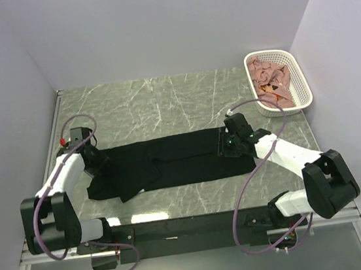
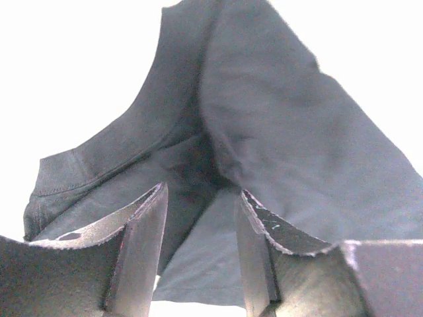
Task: Fold and stack the t-shirts
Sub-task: Fold the tshirt
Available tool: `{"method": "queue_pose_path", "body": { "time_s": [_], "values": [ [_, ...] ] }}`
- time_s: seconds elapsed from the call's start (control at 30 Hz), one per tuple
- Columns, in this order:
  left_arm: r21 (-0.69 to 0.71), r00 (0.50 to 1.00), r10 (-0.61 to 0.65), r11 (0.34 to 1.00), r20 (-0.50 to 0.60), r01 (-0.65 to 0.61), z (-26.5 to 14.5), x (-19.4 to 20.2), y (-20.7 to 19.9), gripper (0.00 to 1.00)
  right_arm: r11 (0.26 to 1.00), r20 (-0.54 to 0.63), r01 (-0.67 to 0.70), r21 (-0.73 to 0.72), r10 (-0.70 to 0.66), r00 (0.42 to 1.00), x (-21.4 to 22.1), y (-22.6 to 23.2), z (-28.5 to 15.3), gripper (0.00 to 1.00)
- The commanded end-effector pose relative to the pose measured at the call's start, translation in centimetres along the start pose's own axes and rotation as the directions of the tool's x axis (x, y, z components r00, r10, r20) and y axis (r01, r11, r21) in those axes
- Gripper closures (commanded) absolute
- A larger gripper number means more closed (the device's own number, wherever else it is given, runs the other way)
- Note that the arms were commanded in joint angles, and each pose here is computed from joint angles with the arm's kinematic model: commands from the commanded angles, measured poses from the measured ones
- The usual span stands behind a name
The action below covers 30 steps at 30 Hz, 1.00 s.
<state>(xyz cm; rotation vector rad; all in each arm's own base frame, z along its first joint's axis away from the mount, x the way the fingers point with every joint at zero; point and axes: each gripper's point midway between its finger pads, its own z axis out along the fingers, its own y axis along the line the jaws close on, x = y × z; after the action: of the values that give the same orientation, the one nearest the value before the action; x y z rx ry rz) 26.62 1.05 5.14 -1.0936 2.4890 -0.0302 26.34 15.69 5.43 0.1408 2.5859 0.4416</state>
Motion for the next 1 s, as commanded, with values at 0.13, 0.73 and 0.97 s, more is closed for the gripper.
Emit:
{"method": "queue_pose_path", "body": {
  "time_s": [0.13,0.73,0.97],
  "values": [
    [0.124,0.99,-0.004,0.992,0.138,-0.013,-2.7,-3.8,-2.8,0.5,0.99,0.15,-0.137,0.021,0.132,0.98,-6.0,-2.5,-0.8,0.53],
    [-0.011,0.994,-0.062,0.998,0.094,0.063,3.2,-8.3,-2.7,0.59,0.924,0.077,-0.381,-0.043,0.383,0.92,-6.1,-8.2,2.4,0.55],
    [0.188,0.987,-0.076,0.981,0.139,0.049,0.8,-10.7,-6.9,0.55,0.916,0.15,-0.334,-0.223,0.371,0.917,-12.3,-4.9,1.6,0.55]
  ]
}}
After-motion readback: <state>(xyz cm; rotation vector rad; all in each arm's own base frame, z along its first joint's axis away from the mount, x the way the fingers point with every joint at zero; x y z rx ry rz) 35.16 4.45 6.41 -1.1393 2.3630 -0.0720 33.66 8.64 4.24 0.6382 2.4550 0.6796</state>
